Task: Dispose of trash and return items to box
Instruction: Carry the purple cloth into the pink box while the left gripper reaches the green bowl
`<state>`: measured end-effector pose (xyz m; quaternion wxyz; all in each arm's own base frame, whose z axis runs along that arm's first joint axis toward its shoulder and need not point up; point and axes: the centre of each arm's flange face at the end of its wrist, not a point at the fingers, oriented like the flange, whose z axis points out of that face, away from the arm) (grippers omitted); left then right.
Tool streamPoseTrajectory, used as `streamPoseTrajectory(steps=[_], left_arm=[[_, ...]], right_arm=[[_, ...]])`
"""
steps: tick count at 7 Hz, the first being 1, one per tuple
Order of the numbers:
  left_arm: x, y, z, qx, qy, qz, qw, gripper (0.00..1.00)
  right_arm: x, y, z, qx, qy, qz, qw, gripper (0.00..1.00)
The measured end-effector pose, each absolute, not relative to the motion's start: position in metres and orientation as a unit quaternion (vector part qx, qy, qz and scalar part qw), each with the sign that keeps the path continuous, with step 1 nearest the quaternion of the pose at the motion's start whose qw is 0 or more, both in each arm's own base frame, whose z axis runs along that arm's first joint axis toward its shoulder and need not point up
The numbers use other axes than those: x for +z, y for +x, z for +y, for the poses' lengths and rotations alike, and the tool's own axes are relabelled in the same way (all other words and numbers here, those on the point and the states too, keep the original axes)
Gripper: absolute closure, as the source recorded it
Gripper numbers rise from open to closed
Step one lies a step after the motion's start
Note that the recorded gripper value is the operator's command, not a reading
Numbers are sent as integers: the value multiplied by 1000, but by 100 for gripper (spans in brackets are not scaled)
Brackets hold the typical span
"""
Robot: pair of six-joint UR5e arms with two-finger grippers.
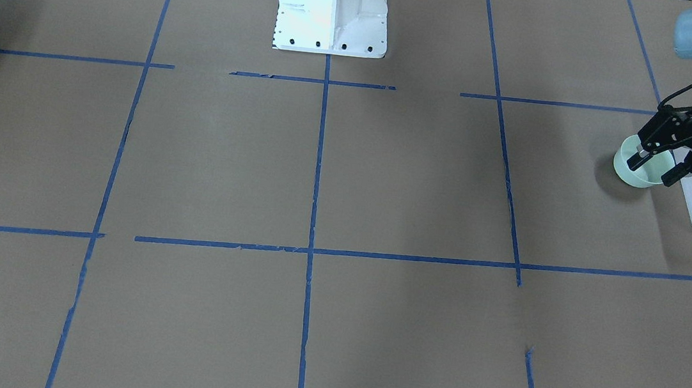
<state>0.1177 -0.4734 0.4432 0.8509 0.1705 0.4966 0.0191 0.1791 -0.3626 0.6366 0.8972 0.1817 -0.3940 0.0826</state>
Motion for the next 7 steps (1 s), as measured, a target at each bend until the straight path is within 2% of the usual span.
streamPoseTrajectory(steps=[1, 3, 6, 7], left_arm=[[451, 116, -470, 18, 167, 492, 854, 28], [493, 112, -443, 38, 189, 464, 865, 28], [559, 119, -403, 85, 205, 396, 891, 27], [583, 119, -394, 105, 209, 387, 892, 22]], right_arm=[[652, 194, -359, 51, 171, -367, 913, 1], [705, 190, -347, 34, 125, -374, 918, 0], [716, 169, -353, 21, 109, -413, 904, 0], [715, 166, -354, 23, 109, -420, 901, 0]])
